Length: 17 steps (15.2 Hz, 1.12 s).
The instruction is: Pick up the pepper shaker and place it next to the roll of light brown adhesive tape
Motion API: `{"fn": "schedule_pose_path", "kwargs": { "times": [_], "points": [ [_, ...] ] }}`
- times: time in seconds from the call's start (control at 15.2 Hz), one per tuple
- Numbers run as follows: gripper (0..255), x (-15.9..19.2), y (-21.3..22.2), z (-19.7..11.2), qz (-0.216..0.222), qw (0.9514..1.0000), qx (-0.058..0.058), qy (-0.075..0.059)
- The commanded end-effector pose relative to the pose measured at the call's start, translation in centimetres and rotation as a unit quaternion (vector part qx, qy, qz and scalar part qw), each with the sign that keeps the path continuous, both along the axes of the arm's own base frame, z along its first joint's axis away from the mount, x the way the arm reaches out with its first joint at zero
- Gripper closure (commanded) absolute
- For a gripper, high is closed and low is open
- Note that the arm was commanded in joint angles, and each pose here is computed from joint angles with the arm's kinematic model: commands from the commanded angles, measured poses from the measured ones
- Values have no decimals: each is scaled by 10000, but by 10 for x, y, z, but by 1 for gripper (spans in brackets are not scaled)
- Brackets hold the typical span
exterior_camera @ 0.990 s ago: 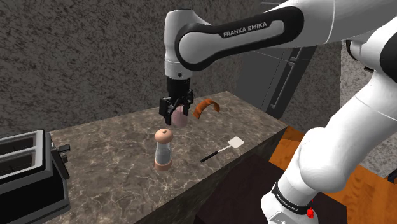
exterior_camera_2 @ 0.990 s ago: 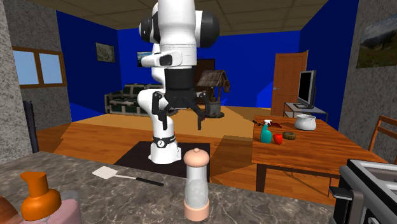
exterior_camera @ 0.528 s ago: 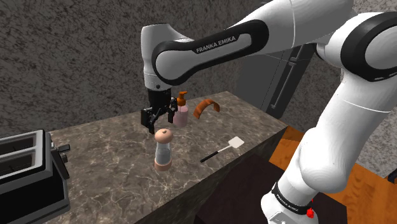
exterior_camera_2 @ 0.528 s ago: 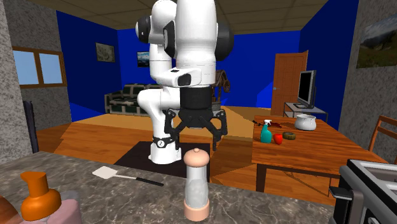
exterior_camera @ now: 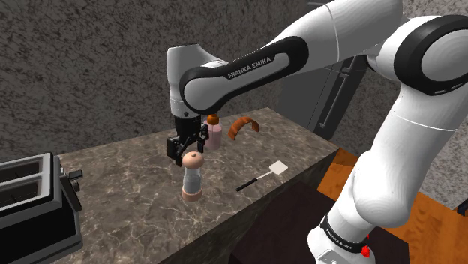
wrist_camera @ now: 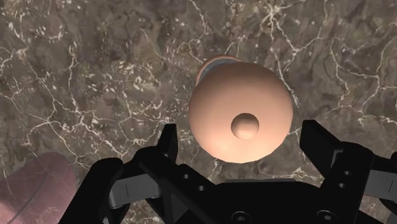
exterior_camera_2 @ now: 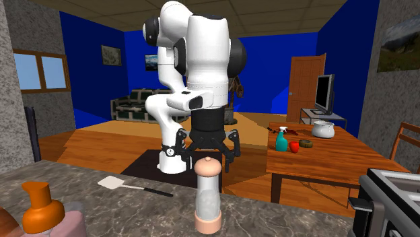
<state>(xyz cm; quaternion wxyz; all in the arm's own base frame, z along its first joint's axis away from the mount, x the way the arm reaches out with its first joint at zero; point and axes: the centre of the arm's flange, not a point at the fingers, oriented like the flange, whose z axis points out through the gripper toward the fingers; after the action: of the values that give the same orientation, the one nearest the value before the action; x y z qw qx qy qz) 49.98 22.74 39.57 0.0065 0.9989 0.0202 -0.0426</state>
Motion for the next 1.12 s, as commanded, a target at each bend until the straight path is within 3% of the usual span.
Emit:
{"fn": "schedule_pose_path", "kwargs": {
  "times": [0.0, 0.26, 0.33, 1.06],
  "points": [
    [0, 0, 0, -1, 0, 10000, 1, -2],
    [0, 0, 0, -1, 0, 10000, 0, -2],
    [255, 0, 0, -1, 0, 10000, 0, -2],
    [255, 0, 0, 10, 0, 10000, 1, -2]
  ]
}}
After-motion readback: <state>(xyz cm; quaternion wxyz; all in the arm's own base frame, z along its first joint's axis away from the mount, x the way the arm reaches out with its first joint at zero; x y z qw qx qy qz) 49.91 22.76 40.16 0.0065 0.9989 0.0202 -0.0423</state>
